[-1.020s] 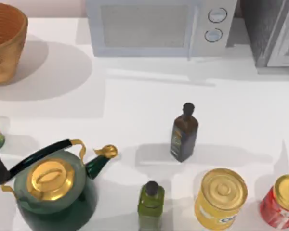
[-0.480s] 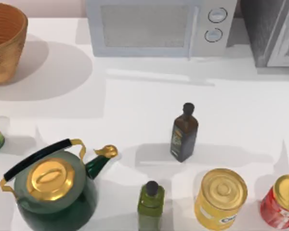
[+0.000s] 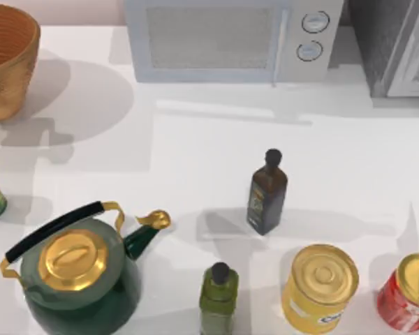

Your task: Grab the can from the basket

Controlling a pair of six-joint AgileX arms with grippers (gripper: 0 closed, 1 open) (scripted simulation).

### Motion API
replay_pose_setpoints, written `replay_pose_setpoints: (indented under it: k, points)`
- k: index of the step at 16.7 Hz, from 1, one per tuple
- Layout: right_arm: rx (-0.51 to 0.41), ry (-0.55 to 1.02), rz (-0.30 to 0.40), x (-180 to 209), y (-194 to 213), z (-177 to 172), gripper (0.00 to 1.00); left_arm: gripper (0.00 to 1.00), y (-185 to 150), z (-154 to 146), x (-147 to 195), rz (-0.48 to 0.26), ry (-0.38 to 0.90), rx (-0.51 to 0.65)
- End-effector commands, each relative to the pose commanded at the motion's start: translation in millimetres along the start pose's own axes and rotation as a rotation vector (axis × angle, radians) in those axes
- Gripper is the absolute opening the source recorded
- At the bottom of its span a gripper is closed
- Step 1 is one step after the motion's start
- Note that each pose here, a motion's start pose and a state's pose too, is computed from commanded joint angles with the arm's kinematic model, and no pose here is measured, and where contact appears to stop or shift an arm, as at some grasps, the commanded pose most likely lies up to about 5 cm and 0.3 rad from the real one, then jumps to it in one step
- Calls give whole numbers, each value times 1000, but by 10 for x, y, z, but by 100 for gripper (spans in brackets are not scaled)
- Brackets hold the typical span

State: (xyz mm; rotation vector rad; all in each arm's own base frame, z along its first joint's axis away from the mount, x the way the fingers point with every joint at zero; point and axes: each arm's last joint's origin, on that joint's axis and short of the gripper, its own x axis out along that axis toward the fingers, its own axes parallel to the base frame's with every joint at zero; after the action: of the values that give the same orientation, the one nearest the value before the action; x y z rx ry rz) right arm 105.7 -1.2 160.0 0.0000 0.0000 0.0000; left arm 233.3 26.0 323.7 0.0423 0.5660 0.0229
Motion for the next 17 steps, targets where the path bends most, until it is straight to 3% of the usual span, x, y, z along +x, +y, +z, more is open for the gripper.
replay_pose_setpoints:
  k: [4, 7, 12, 17]
  points:
    - [0, 0, 0, 0, 0, 0, 100, 100, 230, 531, 742, -21, 217, -5]
    - [0, 0, 0, 0, 0, 0, 100, 100, 420, 693, 1410, -44, 369, -16]
    - [0, 0, 0, 0, 0, 0, 100, 100, 678, 560, 2411, -87, 575, -37]
    - [0, 0, 0, 0, 0, 0, 100, 100, 802, 293, 2966, -117, 688, -51]
